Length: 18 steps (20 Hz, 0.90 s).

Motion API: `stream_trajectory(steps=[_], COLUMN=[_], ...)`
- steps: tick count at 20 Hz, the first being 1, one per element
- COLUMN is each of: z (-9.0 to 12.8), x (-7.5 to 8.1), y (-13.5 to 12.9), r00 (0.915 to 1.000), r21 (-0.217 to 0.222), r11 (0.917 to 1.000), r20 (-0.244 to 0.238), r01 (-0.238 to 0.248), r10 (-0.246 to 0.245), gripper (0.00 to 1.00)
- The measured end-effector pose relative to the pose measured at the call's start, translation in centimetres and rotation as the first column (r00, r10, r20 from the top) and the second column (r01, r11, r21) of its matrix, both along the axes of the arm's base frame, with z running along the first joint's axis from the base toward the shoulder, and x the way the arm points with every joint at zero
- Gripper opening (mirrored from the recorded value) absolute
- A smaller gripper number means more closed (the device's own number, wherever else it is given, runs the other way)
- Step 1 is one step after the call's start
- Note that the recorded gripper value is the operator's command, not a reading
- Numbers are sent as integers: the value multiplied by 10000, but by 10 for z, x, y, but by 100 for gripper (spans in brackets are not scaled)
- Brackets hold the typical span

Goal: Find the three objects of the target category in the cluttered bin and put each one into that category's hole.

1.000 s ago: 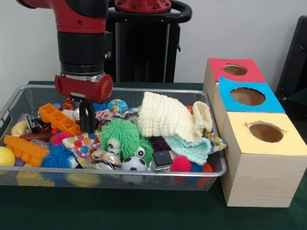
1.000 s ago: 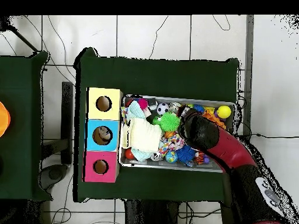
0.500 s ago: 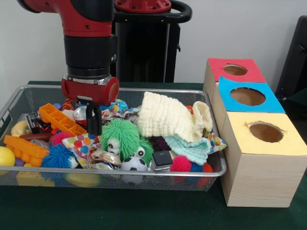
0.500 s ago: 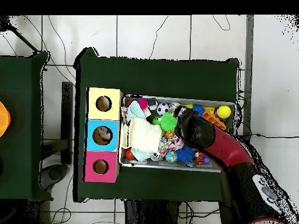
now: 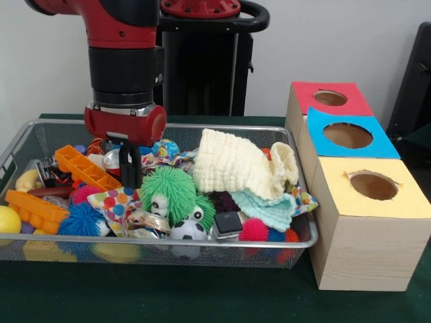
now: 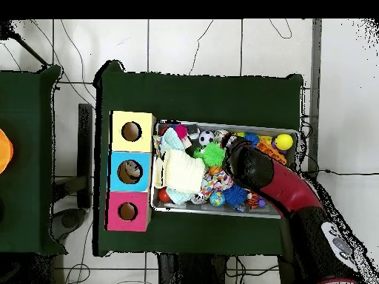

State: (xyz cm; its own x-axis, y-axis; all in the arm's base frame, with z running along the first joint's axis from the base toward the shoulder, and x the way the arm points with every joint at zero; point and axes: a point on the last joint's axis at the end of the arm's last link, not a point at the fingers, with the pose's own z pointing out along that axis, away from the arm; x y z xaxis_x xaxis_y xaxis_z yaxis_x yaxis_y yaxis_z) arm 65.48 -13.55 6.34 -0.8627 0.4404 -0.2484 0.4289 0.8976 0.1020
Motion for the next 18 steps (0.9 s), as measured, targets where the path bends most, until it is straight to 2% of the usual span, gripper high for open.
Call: stream_trajectory(steps=[9,18], z=[13,6], x=[5,6], y=[-4,-10], r00=[9998,9998], r21=[-123,-140], r11=[9999,9999], r20=[206,155], r01=[12,90], r10=[-10,-88], gripper=[0,0])
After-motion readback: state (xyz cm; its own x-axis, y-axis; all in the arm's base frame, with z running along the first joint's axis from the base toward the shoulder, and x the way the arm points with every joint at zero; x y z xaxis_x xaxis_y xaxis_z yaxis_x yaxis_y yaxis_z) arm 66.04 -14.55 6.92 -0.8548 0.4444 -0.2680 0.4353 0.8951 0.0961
